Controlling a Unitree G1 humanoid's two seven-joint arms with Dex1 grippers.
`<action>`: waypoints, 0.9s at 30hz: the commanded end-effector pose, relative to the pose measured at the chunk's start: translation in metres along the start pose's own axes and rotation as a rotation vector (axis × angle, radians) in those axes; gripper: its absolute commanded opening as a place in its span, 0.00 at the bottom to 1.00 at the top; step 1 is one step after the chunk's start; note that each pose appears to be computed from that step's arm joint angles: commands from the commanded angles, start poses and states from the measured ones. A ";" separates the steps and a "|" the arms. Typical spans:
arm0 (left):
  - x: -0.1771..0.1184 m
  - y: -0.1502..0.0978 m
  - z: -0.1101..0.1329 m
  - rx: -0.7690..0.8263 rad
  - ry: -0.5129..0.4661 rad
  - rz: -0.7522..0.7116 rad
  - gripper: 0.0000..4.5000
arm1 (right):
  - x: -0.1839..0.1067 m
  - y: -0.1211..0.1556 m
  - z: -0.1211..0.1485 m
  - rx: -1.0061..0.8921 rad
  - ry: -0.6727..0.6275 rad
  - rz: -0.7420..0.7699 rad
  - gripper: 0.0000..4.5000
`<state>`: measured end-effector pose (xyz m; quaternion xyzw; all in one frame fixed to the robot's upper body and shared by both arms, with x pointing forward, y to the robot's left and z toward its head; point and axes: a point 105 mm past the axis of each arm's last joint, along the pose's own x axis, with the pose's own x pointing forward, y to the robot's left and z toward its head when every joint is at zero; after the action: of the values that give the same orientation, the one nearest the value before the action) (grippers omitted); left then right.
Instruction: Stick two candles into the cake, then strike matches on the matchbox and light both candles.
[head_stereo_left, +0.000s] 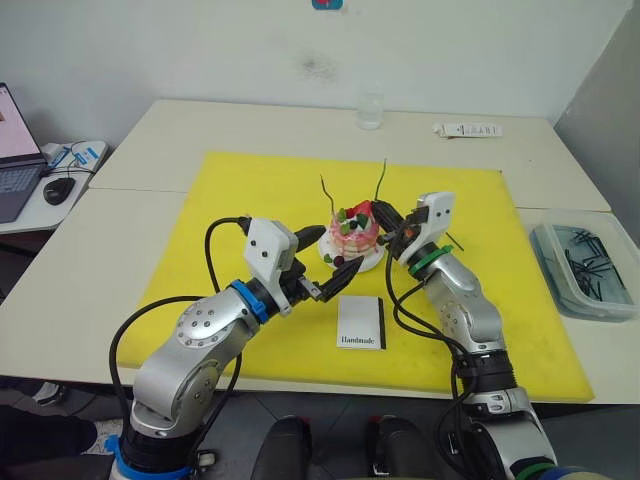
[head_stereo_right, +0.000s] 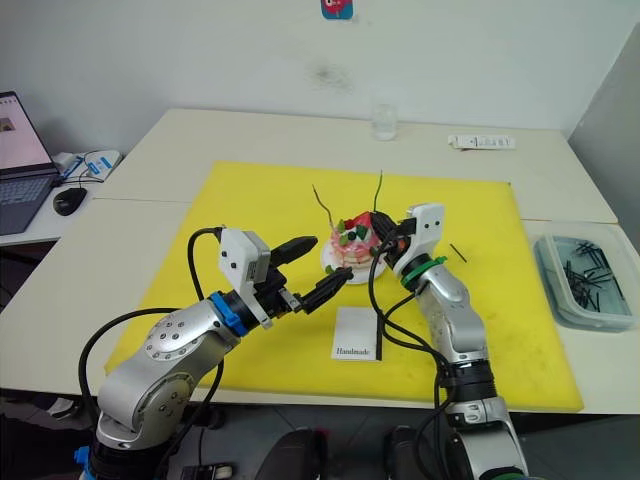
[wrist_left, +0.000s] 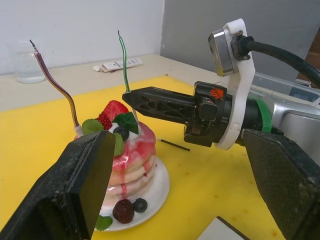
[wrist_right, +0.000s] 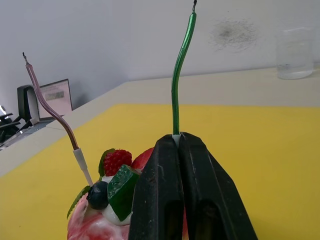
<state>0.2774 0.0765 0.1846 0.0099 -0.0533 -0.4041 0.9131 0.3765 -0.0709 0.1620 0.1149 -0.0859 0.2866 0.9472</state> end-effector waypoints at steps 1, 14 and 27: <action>0.002 -0.003 0.011 0.017 -0.040 -0.023 1.00 | -0.004 0.000 0.012 -0.013 -0.044 0.001 0.01; 0.002 -0.003 0.010 0.015 -0.034 -0.028 1.00 | -0.007 0.004 0.010 0.020 -0.053 -0.001 0.01; 0.003 -0.002 0.011 0.017 -0.035 -0.026 1.00 | -0.010 0.003 0.004 0.024 -0.041 -0.007 0.01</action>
<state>0.2778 0.0746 0.1872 0.0121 -0.0569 -0.4120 0.9093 0.3689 -0.0715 0.1543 0.1281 -0.0809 0.2824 0.9472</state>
